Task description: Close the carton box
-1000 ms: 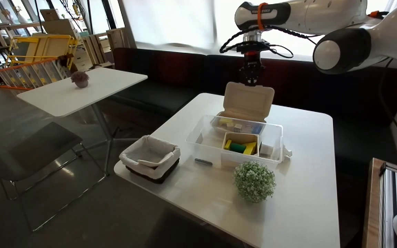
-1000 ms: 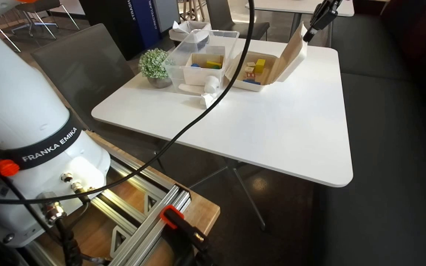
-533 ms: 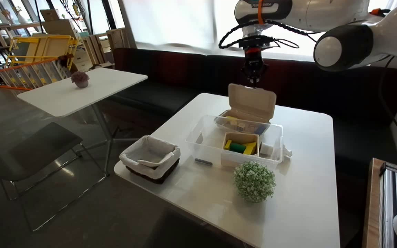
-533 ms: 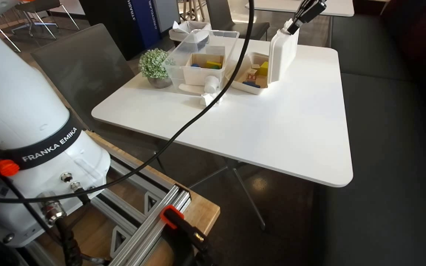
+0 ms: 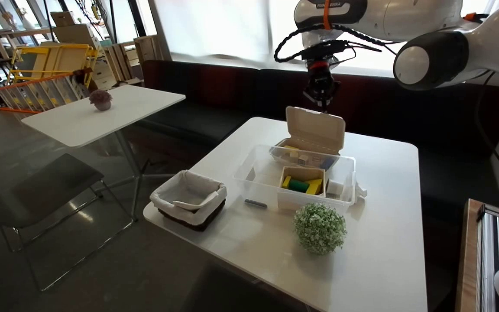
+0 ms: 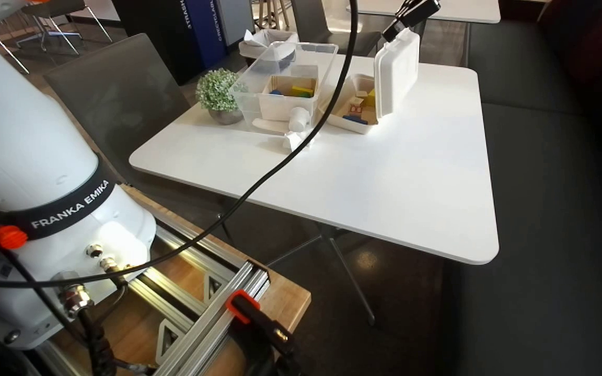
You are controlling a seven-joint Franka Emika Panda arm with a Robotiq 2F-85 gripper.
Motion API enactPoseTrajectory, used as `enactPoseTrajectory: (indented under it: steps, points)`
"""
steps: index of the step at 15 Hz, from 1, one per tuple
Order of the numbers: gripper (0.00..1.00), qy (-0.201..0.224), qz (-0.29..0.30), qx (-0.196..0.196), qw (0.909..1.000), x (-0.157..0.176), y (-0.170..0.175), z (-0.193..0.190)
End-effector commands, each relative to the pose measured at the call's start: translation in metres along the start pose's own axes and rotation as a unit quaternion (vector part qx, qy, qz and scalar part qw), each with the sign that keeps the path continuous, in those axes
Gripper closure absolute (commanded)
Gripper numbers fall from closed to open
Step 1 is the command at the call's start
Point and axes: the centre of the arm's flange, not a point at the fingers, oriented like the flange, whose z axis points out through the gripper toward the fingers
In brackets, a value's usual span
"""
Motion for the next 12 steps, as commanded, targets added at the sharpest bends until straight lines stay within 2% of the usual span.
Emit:
enactPoseTrajectory:
  steps: [1,6,12]
  points:
    - [1.00,-0.036,-0.006,-0.003,0.9993,0.020,-0.017,-0.009]
    - [1.00,-0.052,0.004,-0.011,0.9986,0.035,-0.020,0.006]
    - [1.00,-0.097,-0.010,-0.035,0.9946,0.029,-0.026,0.024]
